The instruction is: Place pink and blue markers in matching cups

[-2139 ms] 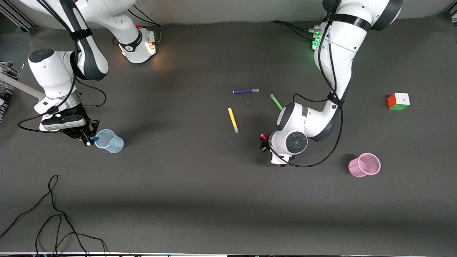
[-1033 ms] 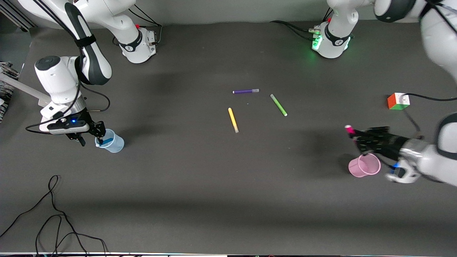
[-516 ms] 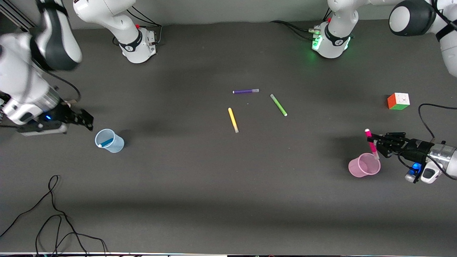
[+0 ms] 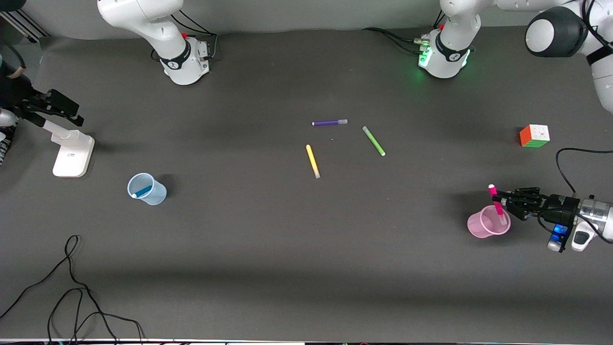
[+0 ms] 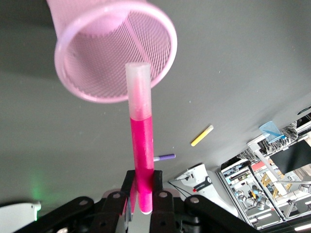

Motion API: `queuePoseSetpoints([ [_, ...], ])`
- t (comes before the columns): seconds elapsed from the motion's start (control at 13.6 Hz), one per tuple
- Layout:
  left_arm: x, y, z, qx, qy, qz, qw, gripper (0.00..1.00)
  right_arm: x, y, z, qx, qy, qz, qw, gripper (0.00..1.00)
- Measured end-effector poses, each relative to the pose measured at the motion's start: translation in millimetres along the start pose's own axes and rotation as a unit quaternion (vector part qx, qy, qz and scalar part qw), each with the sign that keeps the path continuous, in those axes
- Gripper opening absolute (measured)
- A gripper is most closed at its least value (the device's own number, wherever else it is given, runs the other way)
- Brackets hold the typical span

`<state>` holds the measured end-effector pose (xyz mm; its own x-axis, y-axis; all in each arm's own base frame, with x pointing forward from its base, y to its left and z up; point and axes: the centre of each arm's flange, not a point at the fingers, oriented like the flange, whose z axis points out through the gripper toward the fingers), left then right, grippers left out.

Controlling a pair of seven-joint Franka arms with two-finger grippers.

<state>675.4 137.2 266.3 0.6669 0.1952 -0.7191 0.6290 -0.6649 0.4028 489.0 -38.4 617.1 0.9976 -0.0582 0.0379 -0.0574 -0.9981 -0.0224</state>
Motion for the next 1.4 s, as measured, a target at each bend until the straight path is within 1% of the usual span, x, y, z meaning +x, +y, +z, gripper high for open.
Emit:
queuePoseSetpoints([
  [0.3, 15, -7, 8, -0.005, 0.007, 0.002, 1.000, 0.17, -5, -8, -6, 0.001, 0.000, -0.008, 1.000, 1.00],
  [0.44, 19, -10, 10, -0.006, 0.008, 0.002, 1.000, 0.18, -8, -8, -6, 0.001, -0.009, -0.008, 1.000, 1.00],
  [0.52, 20, -10, 10, -0.007, 0.010, 0.005, 1.000, 0.22, -9, -7, -6, 0.001, -0.012, -0.008, 1.000, 1.00],
  [0.59, 20, -10, 9, -0.008, 0.012, 0.012, 1.000, 0.22, -10, -7, -6, 0.001, -0.014, -0.008, 1.000, 1.00],
  [0.66, 21, -10, 9, -0.008, 0.012, 0.018, 1.000, 0.31, -10, -7, -6, 0.001, -0.015, -0.008, 1.000, 1.00],
  [0.89, 20, -10, 8, -0.003, 0.015, 0.024, 1.000, 0.67, -11, -7, -6, 0.001, -0.016, -0.009, 1.000, 1.00],
  [1.03, 15, -4, 0, 0.027, 0.030, 0.031, 0.999, 0.91, -11, -7, -6, -0.006, -0.016, -0.010, 1.000, 1.00],
  [1.11, 6, 3, -6, 0.056, 0.043, 0.037, 0.997, 1.00, -10, -7, -6, -0.009, -0.015, -0.010, 1.000, 1.00],
  [1.25, -29, 35, -20, 0.130, 0.073, 0.054, 0.987, 1.00, -9, -6, -7, -0.009, -0.007, -0.010, 1.000, 1.00],
  [1.4, -83, 82, -27, 0.205, 0.103, 0.077, 0.970, 1.00, -6, -6, -10, -0.008, 0.006, -0.010, 1.000, 1.00],
])
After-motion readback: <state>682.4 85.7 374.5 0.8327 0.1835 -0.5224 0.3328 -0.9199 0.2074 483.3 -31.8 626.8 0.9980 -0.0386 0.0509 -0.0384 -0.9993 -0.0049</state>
